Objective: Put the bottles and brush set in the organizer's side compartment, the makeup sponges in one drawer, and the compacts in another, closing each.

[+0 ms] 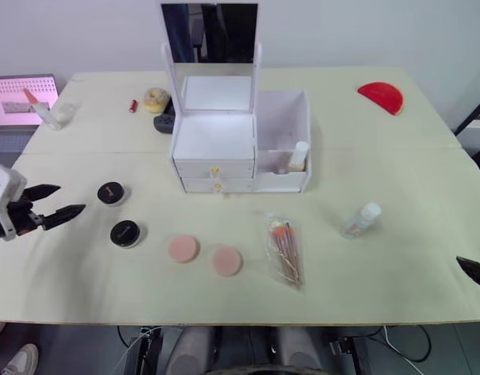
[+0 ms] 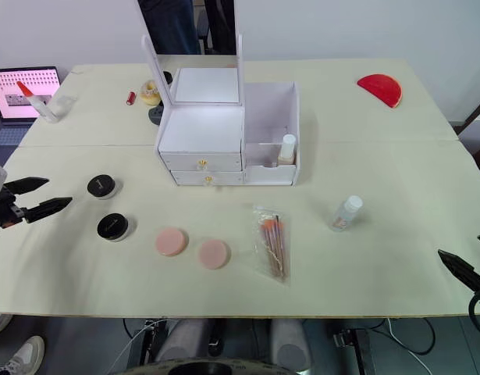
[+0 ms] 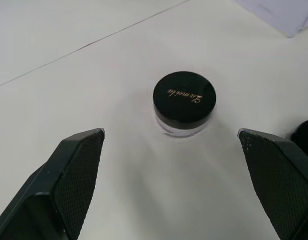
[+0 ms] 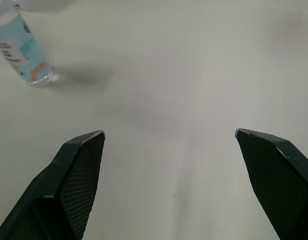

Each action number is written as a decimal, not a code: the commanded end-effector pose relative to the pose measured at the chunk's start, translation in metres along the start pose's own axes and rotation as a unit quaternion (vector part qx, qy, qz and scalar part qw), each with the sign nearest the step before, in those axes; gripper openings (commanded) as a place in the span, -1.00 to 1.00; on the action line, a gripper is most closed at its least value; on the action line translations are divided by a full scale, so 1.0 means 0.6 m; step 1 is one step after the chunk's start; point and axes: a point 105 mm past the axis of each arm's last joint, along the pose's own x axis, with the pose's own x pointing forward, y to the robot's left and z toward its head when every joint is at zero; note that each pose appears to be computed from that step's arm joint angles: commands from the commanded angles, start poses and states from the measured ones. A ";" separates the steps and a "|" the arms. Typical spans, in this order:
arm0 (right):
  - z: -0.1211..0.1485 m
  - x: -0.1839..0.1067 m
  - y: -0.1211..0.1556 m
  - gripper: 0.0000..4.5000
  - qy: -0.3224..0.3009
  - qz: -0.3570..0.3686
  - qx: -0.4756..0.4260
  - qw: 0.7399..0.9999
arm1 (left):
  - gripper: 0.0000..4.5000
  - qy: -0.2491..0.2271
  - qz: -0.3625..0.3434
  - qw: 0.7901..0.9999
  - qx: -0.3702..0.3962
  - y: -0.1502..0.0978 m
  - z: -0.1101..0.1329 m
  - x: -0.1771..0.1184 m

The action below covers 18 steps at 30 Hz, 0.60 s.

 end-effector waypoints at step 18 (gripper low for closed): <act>0.125 0.130 0.162 0.97 -0.048 0.212 -0.063 0.974 | 1.00 -0.073 -0.411 0.901 0.119 -0.356 0.209 0.051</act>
